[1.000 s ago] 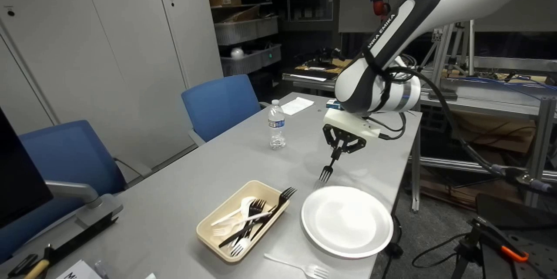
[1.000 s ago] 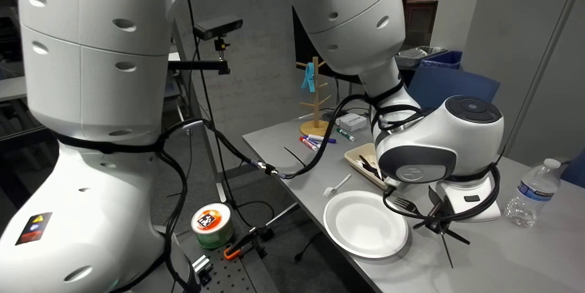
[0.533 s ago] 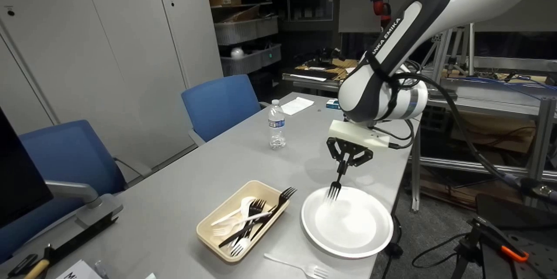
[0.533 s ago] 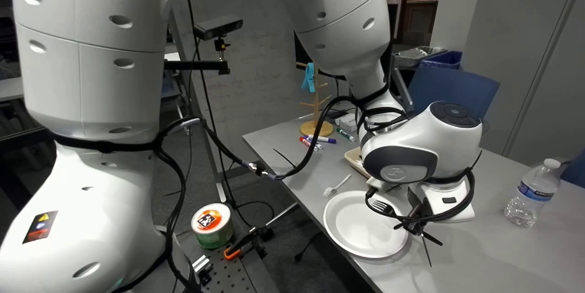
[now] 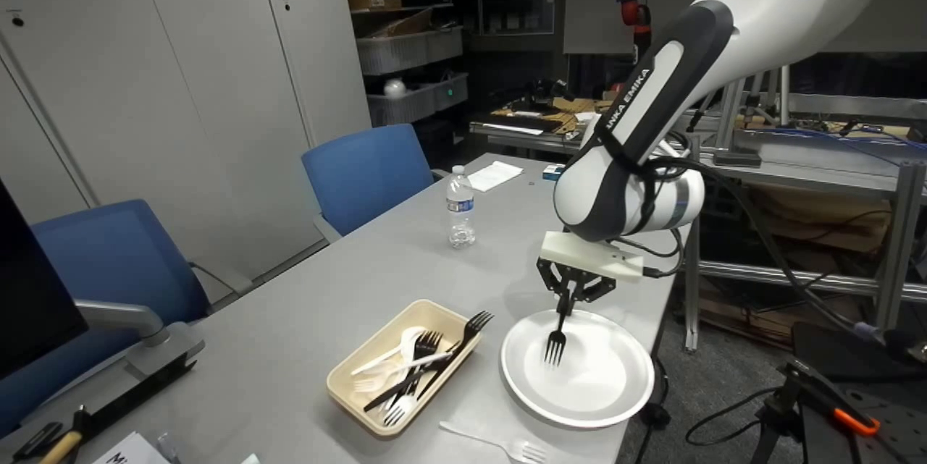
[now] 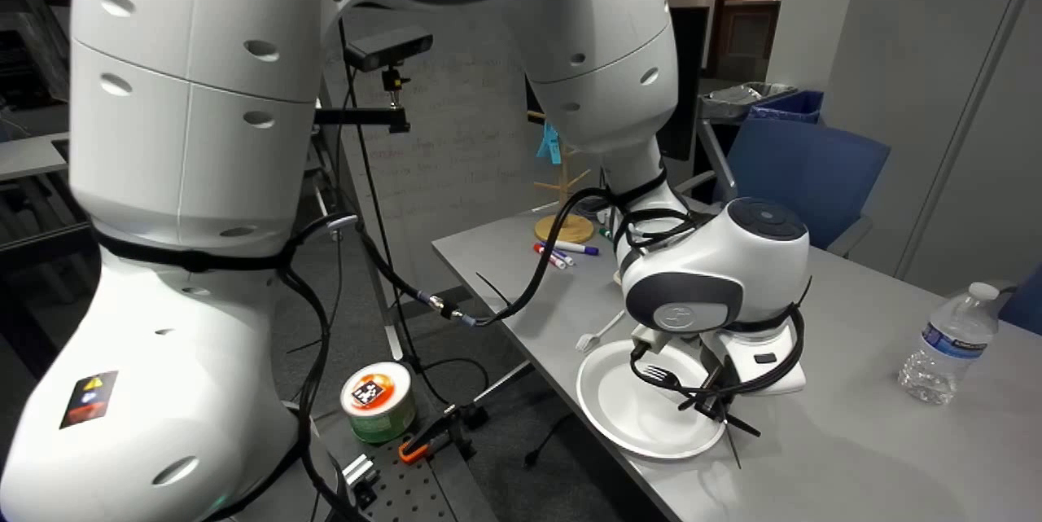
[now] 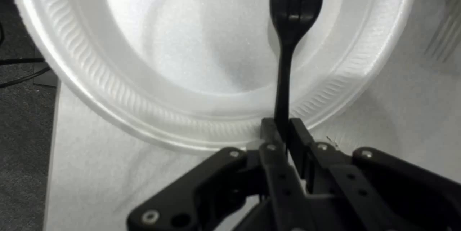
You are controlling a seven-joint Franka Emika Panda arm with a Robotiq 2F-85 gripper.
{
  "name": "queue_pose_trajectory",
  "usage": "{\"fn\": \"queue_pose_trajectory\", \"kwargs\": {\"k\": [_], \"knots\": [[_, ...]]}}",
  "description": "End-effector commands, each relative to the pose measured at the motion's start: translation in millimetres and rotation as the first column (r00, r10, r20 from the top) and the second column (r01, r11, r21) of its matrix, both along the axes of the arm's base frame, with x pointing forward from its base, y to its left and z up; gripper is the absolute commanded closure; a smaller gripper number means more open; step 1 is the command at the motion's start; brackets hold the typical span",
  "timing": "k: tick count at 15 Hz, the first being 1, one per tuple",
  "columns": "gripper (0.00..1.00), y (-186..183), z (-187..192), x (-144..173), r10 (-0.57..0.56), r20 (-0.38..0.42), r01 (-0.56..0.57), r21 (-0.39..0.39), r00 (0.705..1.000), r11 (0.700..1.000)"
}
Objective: Pick up the silver fork from the table and place it on the white plate then pick up the white fork from the table and put it on the white plate
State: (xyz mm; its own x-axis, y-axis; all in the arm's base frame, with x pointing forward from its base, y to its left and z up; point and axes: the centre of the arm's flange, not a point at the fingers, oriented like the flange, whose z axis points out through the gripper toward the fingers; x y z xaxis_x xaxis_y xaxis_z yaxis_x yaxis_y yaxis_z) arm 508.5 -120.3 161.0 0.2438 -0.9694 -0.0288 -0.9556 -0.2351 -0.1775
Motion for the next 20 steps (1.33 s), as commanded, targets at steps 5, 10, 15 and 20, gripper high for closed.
{"fn": "queue_pose_trajectory", "kwargs": {"k": [5, 10, 15, 20], "knots": [[0.24, 1.1, 4.9, 2.4, 0.008, 0.04, -0.006, -0.04, 0.999, 0.999], [0.0, 2.0, 22.6, 4.0, 0.017, 0.07, -0.014, -0.046, 0.997, 0.999], [0.0, 13.6, 47.4, 4.2, 0.043, 0.086, -0.041, -0.028, 0.995, 0.999], [0.0, 52.8, 70.2, -3.9, 0.136, 0.087, -0.135, -0.02, 0.987, 0.991]]}}
